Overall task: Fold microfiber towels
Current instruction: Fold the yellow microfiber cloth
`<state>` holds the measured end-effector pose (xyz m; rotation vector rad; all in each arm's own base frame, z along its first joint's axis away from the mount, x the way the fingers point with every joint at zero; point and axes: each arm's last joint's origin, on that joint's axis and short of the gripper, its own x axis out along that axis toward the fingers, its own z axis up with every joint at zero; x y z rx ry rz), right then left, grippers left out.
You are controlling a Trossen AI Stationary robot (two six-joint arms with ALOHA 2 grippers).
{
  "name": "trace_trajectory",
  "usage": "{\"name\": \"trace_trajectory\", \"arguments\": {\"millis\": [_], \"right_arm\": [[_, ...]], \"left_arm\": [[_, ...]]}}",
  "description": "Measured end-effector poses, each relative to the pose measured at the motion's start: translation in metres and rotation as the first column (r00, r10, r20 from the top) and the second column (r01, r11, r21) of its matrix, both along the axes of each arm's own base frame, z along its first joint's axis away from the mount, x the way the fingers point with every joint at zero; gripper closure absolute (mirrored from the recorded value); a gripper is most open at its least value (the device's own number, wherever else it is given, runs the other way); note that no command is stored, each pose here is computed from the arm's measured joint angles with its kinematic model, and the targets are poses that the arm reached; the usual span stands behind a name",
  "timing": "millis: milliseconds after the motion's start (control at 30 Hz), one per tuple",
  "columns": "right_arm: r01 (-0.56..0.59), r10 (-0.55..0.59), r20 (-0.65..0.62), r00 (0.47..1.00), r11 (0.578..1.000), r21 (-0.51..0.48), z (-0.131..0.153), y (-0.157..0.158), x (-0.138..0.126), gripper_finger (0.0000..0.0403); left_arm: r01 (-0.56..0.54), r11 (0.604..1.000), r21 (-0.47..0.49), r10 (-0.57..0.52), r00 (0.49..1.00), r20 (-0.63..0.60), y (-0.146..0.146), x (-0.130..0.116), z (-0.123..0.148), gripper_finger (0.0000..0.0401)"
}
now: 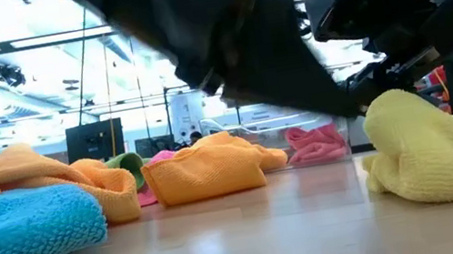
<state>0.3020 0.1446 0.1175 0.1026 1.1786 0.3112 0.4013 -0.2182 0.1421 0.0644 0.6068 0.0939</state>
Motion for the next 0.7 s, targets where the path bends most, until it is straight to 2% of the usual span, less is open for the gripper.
{"name": "trace_trajectory", "arguments": {"millis": [167, 300, 500, 700], "right_arm": [[0.007, -0.007, 0.001, 1.000, 1.000, 0.005, 0.000, 0.000, 0.000, 0.0192], [0.008, -0.008, 0.002, 1.000, 1.000, 0.007, 0.000, 0.001, 0.000, 0.0192], [0.022, -0.022, 0.000, 1.000, 1.000, 0.015, 0.000, 0.002, 0.000, 0.0192], [0.026, -0.026, 0.000, 1.000, 1.000, 0.017, 0.000, 0.002, 0.000, 0.0192]], "left_arm": [[0.064, 0.998, -0.004, -0.063, 0.991, 0.118, -0.014, 0.002, 0.010, 0.0377], [0.062, 0.998, -0.018, -0.059, 0.987, 0.152, -0.017, 0.005, 0.003, 0.0366], [0.038, 0.998, -0.046, -0.029, 0.983, 0.183, -0.019, 0.011, -0.023, 0.0291], [0.006, 0.999, -0.038, 0.002, 0.977, 0.212, -0.019, 0.012, -0.023, 0.0206]]}}
